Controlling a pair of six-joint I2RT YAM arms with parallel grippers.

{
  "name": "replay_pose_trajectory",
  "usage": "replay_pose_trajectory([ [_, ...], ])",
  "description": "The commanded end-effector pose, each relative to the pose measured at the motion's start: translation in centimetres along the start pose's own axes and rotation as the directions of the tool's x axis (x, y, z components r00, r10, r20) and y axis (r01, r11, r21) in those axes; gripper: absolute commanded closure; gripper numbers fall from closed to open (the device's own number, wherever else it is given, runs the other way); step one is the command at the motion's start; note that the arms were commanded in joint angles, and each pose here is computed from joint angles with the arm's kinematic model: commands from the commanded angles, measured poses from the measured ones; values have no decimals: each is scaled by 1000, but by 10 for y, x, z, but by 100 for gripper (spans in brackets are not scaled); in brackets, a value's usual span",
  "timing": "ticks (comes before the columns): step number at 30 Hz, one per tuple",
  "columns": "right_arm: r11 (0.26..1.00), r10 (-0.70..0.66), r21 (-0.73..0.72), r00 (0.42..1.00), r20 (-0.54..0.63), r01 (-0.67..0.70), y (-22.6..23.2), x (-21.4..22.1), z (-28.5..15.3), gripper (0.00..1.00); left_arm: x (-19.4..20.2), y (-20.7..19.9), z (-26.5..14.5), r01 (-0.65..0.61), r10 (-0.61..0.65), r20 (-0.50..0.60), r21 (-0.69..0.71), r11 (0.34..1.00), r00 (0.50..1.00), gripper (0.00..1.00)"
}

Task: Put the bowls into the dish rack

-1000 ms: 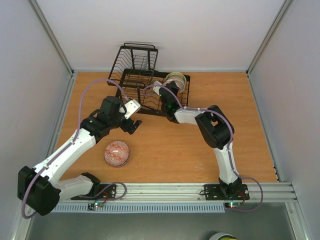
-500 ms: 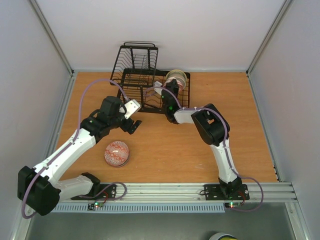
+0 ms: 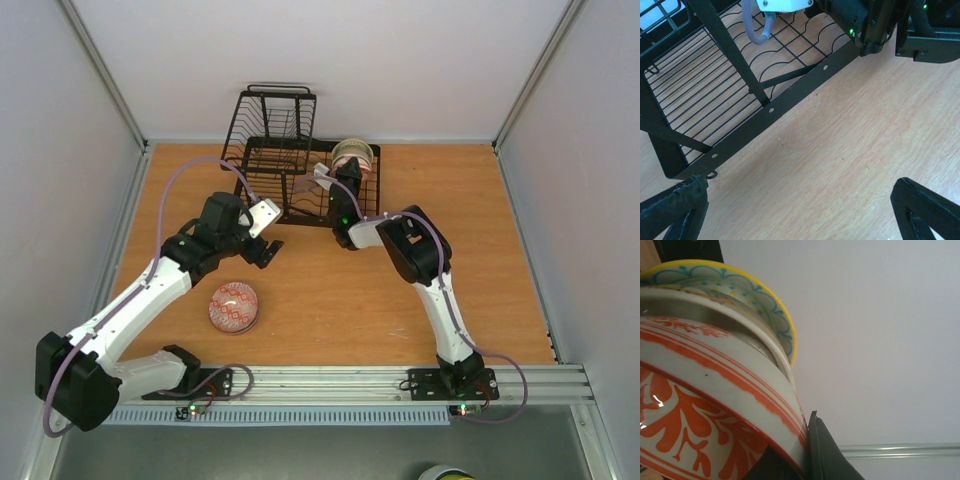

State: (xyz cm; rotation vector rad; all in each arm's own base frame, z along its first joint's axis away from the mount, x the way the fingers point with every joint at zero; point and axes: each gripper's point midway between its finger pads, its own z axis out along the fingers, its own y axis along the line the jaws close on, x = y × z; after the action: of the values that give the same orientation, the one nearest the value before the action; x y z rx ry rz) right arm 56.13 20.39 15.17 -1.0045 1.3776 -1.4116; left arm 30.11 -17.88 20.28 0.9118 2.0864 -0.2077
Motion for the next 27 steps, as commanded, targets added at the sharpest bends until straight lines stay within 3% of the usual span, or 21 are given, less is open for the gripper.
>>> replay_pose_trajectory([
  [1, 984, -4, 178, 1000, -23, 8, -44, 4, 2, 99, -8, 5, -3, -4, 5, 37, -21, 1000, 999, 1],
  [13, 992, -6, 127, 1000, -6, 6, -43, 10, -3, 98, -11, 6, -8, -7, 8, 55, -27, 1000, 998, 1],
  [15, 993, 18, 120, 1000, 0, -18, -48, 11, -4, 91, -11, 5, -8, -7, 8, 57, -25, 1000, 998, 1],
  [18, 996, 42, 84, 999, -5, -41, -50, 14, -5, 69, -12, 5, -10, -7, 9, 61, -26, 1000, 998, 1],
  [27, 994, 98, -54, 995, -21, -99, -47, 20, -9, 59, -15, 6, -14, -8, 11, 77, -34, 999, 997, 1],
])
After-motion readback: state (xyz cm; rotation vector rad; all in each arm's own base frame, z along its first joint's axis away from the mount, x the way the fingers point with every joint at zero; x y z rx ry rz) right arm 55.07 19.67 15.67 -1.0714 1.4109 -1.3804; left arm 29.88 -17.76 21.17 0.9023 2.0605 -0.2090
